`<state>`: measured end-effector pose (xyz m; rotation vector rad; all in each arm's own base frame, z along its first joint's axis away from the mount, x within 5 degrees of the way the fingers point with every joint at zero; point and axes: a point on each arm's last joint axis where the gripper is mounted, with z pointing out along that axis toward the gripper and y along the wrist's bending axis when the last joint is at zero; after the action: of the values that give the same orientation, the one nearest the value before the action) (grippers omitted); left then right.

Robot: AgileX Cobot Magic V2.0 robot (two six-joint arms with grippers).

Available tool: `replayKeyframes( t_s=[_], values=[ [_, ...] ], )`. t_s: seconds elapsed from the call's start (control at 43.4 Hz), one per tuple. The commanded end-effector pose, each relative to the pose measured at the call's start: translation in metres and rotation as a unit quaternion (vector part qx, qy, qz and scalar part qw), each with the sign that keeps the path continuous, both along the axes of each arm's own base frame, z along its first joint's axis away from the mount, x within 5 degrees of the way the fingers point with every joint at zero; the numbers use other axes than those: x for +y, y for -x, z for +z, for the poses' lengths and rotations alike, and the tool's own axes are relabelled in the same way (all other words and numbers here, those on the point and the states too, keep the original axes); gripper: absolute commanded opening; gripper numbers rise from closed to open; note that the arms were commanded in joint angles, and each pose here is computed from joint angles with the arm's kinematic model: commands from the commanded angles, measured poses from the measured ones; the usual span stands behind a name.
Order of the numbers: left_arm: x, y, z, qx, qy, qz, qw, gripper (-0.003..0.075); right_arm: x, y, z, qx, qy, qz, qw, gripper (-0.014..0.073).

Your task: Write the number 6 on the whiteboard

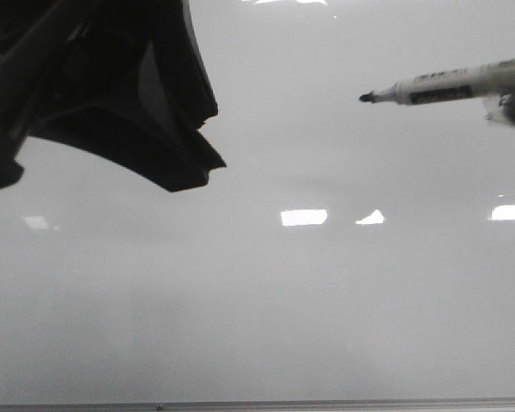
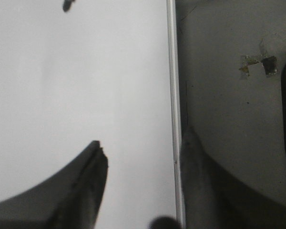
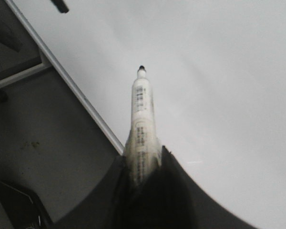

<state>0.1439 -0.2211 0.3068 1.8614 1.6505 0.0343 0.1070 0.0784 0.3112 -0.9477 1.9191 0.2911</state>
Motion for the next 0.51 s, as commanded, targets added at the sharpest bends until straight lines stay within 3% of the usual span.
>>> replayKeyframes(
  t_s=[0.0, 0.046, 0.23, 0.484],
  values=[
    [-0.001, 0.002, 0.021, -0.02, 0.056, -0.001, 0.998, 0.005, -0.005, 0.002, 0.016, -0.047, -0.032, -0.016, 0.998, -0.0069],
    [-0.002, 0.002, 0.021, -0.012, 0.063, 0.008, 0.998, -0.0019, -0.006, 0.004, 0.018, -0.052, -0.035, -0.016, 0.998, -0.0069],
    [0.013, -0.007, 0.032, 0.013, 0.14, 0.067, 0.988, -0.002, -0.006, 0.004, 0.019, -0.058, -0.039, -0.018, 0.997, -0.0069],
    [0.084, 0.008, 0.036, -0.021, 0.292, 0.152, 0.944, -0.002, -0.006, -0.001, 0.026, -0.095, -0.061, -0.03, 0.993, -0.0069]
  ],
)
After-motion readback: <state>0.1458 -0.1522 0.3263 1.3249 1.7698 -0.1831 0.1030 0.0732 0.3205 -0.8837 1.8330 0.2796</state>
